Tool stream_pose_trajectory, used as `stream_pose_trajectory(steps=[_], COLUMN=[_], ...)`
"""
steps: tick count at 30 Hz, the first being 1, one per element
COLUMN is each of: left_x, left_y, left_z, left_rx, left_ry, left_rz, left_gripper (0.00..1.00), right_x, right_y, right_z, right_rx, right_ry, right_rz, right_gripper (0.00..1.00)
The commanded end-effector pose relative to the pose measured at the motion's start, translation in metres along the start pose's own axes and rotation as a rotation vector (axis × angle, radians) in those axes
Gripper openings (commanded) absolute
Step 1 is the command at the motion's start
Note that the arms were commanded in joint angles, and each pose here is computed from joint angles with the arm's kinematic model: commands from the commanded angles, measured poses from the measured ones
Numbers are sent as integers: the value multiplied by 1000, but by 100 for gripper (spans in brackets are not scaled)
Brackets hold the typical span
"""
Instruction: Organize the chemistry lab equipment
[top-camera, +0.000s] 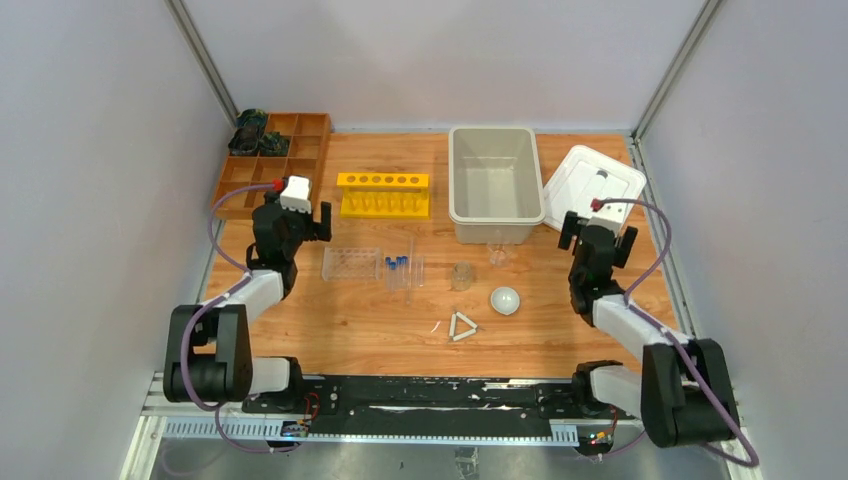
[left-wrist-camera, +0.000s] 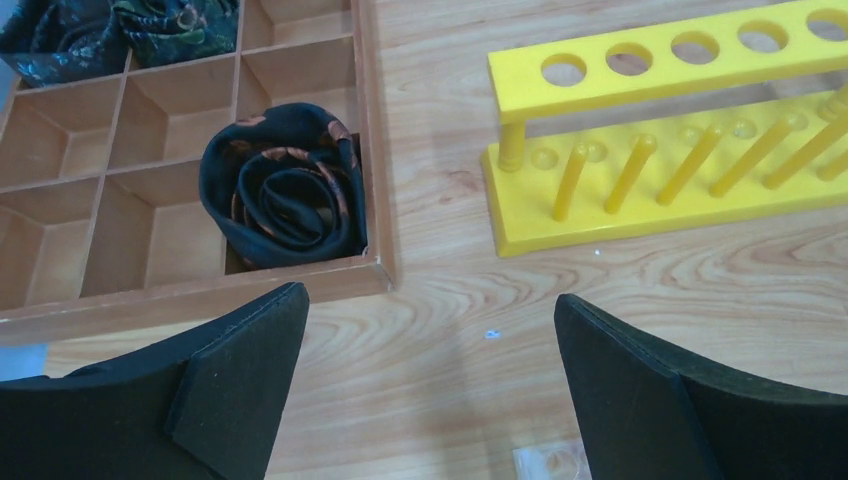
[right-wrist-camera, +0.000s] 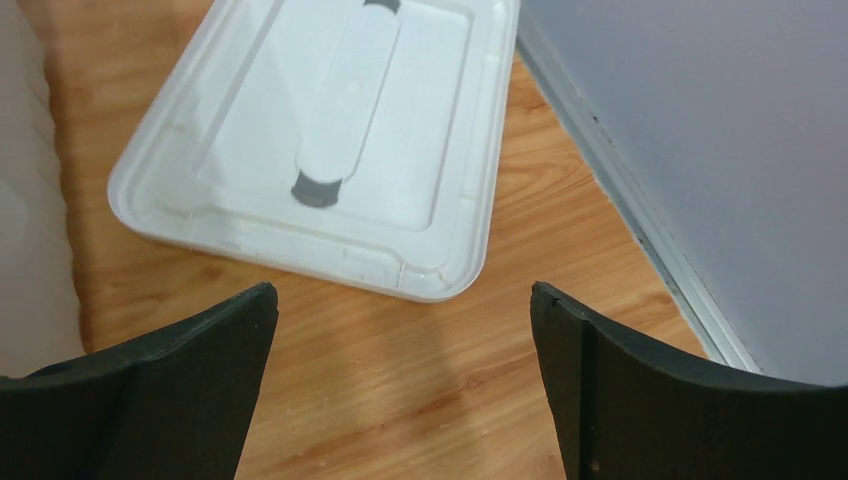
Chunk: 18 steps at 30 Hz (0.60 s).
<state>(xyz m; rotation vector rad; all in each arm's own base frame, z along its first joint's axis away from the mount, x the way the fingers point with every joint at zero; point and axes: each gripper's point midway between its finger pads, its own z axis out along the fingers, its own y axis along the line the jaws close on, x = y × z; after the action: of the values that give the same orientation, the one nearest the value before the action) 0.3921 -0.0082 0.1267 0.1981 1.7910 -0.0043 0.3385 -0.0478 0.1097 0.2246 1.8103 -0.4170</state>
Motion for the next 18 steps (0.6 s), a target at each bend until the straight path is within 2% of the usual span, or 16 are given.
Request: stream_pose_trajectory(steps=[1,7,11,14,15,16,18], left_x=[19,-31,-63,-73,-76,-81,-88], left_y=[2,-1,2,1,0,1,3], left_z=[-15,-29,-31,-33,-34,-34,-35], left_rx=[16,57,66,96,107,110,104], left_ry=[159,111,147,234,255,268,288], left_rz=[31,36,6,-40,-57,-69,-92], left_gripper=[100,100,100,100,100,100,100], right_x=[-9,-46,-113,-161,-167,-169,-164], right_y=[-23,-29,-10,34,39,43,48], right_z=[-20,-47,-70,-90,-95,-96,-93], right_rx=[142,141,-29,-377,-420,-425,-363], right_ry=[117,147,96,-47,-52,3,205], right_rz=[125,317,515,508,516,513,436], right_gripper=[100,100,100,100,100,100,100])
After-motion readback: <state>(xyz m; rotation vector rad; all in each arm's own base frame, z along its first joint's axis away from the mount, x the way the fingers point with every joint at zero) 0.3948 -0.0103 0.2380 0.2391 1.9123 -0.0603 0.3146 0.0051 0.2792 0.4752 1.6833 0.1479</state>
